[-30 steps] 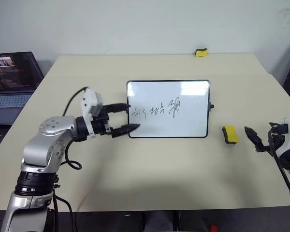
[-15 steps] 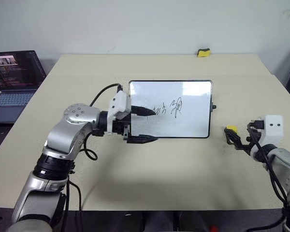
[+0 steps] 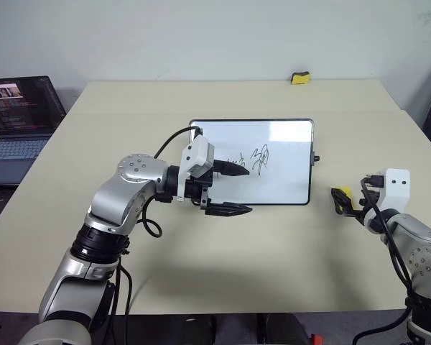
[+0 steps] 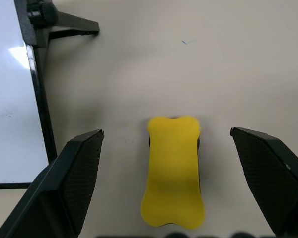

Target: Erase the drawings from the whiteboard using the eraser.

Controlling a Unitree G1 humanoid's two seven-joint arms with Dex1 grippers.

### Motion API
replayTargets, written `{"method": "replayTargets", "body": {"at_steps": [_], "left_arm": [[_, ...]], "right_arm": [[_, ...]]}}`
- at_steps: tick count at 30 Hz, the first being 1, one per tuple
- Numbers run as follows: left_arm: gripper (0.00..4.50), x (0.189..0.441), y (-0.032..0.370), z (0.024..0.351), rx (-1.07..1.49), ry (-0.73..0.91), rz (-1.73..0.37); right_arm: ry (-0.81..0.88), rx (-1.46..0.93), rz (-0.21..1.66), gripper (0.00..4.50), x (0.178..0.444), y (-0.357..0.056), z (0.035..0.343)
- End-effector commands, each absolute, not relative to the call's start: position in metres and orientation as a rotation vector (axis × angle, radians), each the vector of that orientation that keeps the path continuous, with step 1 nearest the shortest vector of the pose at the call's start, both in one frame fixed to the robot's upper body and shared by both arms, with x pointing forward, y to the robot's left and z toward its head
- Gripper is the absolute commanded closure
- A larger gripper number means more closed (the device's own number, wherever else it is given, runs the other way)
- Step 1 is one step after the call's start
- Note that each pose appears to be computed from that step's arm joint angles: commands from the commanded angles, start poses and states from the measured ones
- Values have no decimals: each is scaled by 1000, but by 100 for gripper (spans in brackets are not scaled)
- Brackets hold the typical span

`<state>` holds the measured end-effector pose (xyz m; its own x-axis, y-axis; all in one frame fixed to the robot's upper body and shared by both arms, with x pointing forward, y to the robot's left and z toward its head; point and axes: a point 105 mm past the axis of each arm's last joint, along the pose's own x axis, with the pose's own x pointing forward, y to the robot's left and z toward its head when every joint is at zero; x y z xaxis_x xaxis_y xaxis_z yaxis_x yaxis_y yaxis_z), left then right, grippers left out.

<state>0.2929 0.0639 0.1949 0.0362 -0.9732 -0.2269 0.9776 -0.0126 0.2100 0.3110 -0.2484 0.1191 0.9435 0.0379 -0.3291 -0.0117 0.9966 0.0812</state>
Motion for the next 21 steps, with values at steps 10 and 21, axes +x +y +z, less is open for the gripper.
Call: {"method": "replayTargets", "body": {"at_steps": [10,21], "left_arm": [[0,292,66,199,396,-12,-1536],[0,298,77,200,408,-6,-1473]], "right_arm": [[292,27,15,2,333,-250,122],[303,35,-4,2,337,-255,119]]}}
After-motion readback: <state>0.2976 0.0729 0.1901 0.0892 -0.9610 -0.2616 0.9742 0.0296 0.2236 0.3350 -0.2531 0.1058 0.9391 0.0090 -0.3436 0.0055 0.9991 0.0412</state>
